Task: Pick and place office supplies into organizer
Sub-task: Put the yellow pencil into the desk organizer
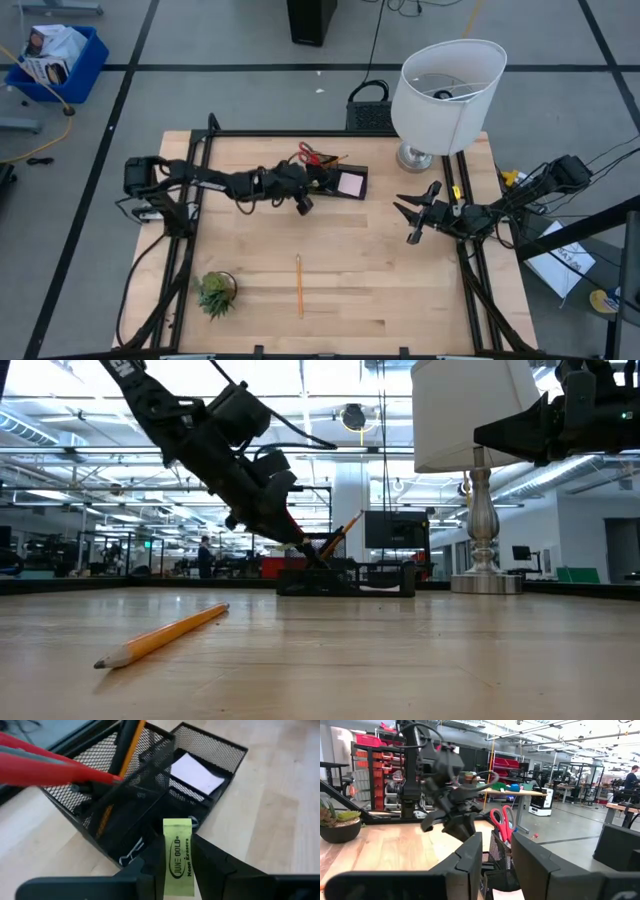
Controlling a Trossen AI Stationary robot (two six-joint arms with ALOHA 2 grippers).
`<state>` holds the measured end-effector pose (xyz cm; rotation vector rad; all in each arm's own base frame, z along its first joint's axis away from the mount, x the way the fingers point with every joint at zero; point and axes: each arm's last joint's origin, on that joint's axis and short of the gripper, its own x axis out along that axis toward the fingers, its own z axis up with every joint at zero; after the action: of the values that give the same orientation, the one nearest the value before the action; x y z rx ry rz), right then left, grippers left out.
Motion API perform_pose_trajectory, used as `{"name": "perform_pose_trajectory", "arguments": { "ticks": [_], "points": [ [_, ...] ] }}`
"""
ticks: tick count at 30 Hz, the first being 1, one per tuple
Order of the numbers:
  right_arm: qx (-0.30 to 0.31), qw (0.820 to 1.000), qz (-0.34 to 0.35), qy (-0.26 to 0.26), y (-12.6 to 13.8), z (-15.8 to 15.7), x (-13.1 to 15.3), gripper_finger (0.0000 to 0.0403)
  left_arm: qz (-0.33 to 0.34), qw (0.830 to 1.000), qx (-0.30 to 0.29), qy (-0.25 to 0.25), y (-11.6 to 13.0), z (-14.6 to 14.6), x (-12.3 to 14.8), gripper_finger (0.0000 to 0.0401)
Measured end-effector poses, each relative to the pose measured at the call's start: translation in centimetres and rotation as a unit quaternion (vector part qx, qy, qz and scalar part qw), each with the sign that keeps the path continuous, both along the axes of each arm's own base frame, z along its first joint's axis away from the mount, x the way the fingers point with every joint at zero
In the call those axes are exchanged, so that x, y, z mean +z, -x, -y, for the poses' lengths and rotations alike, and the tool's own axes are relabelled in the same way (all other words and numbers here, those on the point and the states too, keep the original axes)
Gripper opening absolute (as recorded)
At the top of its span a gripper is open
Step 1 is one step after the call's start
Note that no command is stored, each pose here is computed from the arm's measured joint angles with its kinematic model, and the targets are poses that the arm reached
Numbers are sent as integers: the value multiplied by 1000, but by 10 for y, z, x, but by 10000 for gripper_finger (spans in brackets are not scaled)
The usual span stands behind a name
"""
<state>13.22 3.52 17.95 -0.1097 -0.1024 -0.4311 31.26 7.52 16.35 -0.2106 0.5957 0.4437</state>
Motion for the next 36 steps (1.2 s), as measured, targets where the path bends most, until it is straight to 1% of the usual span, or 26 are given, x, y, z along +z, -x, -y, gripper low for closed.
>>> {"name": "perform_pose_trajectory", "arguments": {
  "ticks": [2, 4, 8, 12, 14, 18, 21, 25, 28, 30, 32, 34, 36],
  "points": [
    [0, 1000, 0, 0, 0, 0, 0, 100, 7, 1000, -10, 15, 1, -8, 0, 87],
    [0, 1000, 0, 0, 0, 0, 0, 100, 11, 999, -25, 18, 1, -12, 0, 87],
    [0, 1000, 0, 0, 0, 0, 0, 100, 33, 998, -47, 13, 0, -19, 3, 88],
    [0, 1000, 0, 0, 0, 0, 0, 100, 35, 997, -63, 2, -1, -19, 4, 92],
    [0, 1000, 0, 0, 0, 0, 0, 100, 41, 997, -65, 0, -1, -19, 5, 108],
    [0, 1000, 0, 0, 0, 0, 0, 100, 30, 997, -65, 2, -2, -20, -2, 161],
    [0, 1000, 0, 0, 0, 0, 0, 100, 49, 997, -65, -6, -7, -20, -1, 197],
    [0, 1000, 0, 0, 0, 0, 0, 100, 45, 996, -71, 19, -6, -18, -5, 227],
    [0, 1000, 0, 0, 0, 0, 0, 100, 44, 994, -87, 48, -9, -3, -6, 237],
    [0, 1000, 0, 0, 0, 0, 0, 100, 43, 989, -115, 83, -11, 9, -8, 239],
    [0, 1000, 0, 0, 0, 0, 0, 100, 45, 975, -183, 114, -12, 21, -7, 236],
    [0, 1000, 0, 0, 0, 0, 0, 100, 42, 965, -229, 124, -14, 38, -8, 233],
    [0, 1000, 0, 0, 0, 0, 0, 100, 41, 955, -268, 120, -16, 61, -7, 234]
  ]
}}
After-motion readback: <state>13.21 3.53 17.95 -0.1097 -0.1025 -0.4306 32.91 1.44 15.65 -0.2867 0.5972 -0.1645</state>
